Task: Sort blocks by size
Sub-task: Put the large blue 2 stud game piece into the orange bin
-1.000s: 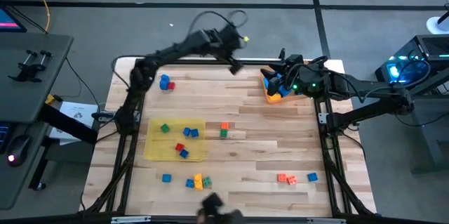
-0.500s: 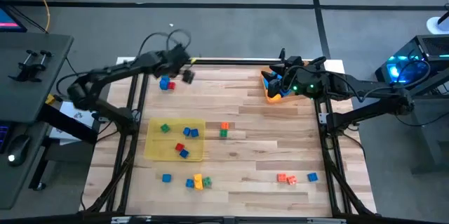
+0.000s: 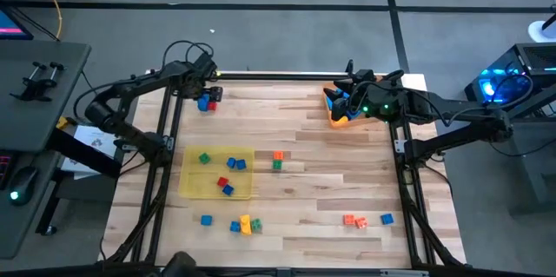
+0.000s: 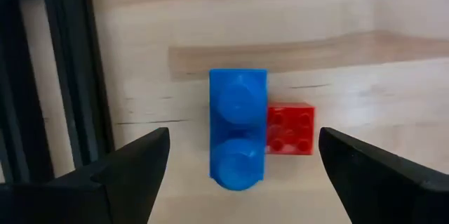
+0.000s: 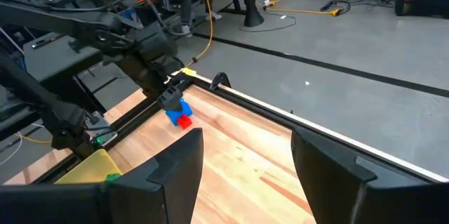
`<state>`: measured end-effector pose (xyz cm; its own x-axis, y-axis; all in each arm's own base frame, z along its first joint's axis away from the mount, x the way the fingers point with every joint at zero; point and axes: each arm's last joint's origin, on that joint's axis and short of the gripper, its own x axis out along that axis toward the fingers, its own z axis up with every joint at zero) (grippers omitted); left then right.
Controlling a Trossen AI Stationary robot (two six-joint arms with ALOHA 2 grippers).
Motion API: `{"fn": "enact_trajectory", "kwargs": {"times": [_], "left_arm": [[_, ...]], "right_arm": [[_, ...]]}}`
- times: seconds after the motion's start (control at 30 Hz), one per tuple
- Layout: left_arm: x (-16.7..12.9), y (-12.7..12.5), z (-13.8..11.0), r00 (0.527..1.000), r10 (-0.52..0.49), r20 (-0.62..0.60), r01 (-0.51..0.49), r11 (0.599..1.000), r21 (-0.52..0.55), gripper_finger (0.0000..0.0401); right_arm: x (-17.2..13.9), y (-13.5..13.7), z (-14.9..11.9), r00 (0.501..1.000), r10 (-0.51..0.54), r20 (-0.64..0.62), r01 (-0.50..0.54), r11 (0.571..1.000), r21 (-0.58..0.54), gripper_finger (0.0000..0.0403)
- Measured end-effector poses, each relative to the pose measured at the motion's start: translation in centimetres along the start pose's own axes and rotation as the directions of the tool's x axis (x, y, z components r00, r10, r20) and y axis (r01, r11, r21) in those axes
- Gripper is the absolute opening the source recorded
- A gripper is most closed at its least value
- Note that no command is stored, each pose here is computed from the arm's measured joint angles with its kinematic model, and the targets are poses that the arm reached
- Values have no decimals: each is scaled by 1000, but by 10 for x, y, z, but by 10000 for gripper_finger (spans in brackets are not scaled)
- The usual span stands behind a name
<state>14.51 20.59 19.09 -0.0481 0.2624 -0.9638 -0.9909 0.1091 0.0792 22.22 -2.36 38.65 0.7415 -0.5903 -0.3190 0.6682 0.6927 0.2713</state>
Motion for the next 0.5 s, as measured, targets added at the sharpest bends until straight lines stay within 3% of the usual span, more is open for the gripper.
{"fn": "enact_trajectory", "kwargs": {"times": [0.27,0.5], "left_arm": [[22,4,4,996,44,-84,-41,998,44,298],[26,3,5,993,8,-115,-4,999,40,178]], "right_arm": [[0,0,0,1000,6,-3,-6,1000,9,211],[0,0,-1,1000,4,-9,-4,1000,18,211]]}}
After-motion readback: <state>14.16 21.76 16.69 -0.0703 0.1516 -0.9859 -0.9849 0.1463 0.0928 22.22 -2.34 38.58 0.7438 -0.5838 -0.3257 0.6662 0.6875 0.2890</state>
